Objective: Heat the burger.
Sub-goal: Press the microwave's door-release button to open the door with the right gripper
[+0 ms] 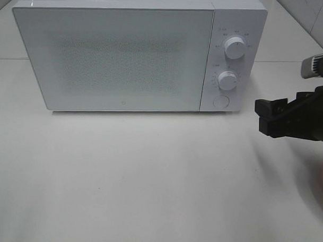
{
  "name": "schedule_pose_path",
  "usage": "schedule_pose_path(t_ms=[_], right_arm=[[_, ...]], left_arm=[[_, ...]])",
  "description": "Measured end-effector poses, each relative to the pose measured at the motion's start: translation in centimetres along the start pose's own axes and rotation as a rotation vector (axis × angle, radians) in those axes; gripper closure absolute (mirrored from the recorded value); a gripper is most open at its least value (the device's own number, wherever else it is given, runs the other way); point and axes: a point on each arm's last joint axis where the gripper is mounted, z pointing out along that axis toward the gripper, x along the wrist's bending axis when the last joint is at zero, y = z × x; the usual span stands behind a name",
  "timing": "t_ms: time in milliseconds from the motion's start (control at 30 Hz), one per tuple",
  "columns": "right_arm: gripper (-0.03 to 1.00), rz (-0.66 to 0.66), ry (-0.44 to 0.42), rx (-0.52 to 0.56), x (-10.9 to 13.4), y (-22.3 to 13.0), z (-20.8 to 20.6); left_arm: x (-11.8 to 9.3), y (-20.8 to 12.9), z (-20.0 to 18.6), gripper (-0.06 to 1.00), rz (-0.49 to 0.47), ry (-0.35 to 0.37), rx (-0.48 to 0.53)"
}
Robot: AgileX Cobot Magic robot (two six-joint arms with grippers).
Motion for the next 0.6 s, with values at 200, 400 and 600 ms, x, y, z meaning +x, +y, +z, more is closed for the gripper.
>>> schedule_pose_path(t_ms=[200, 400, 600], right_arm=[[0.23, -0.003, -0.001, -0.048, 1.5, -0.1, 0.7], [0.23, 0.004, -0.027, -0.094, 3.0, -0.3, 1.1], [0.23, 0.031, -0.050, -0.092, 4.5, -1.1, 1.4]], left_arm=[[0.0, 0.0, 0.0, -0.05, 0.000, 0.000, 0.000], [0.0, 0.0, 0.0, -0.05, 0.000, 0.000, 0.000], [0.0, 0.0, 0.0, -0.05, 0.000, 0.000, 0.000]])
